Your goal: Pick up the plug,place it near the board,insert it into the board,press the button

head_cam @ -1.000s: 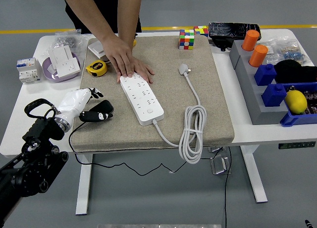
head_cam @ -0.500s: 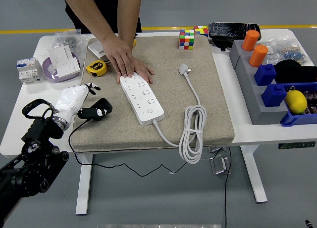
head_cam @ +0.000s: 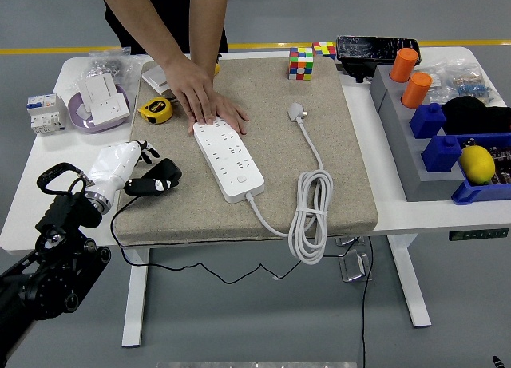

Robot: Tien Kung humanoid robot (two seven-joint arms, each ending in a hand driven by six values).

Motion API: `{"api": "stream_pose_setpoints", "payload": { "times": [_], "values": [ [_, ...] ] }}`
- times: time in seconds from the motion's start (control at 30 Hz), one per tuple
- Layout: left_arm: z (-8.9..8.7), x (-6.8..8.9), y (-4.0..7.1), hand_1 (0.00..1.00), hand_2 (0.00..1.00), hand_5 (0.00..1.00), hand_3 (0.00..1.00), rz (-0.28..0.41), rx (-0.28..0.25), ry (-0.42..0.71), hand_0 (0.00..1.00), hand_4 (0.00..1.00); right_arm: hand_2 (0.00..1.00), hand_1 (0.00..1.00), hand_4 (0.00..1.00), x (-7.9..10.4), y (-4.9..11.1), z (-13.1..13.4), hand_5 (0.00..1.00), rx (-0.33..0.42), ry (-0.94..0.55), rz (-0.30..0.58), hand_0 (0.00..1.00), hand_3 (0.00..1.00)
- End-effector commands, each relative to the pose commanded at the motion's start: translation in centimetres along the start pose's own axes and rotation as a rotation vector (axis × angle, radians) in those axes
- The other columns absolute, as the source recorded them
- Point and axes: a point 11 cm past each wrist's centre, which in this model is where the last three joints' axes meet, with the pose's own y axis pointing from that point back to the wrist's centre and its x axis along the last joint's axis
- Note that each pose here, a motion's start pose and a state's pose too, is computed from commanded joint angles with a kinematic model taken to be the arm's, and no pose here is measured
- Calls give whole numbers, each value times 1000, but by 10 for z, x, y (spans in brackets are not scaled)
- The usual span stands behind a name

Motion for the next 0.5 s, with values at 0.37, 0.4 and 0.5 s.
{"api": "stream_pose_setpoints", "payload": {
  "times": [0.37,0.4,0.5],
  "values": [
    [0,3,0,486,394,452,434,20,3,0,431,998,784,826,998,0,0,-1,998,1,-1,0,896,801],
    [0,3,-1,486,394,452,434,21,3,0,431,998,784,826,998,0,0,-1,998,2,-2,0,896,801],
    [0,3,-1,486,394,452,434,20,4,-2,431,998,784,826,998,0,0,-2,998,3,-4,-1,896,801]
  ]
}}
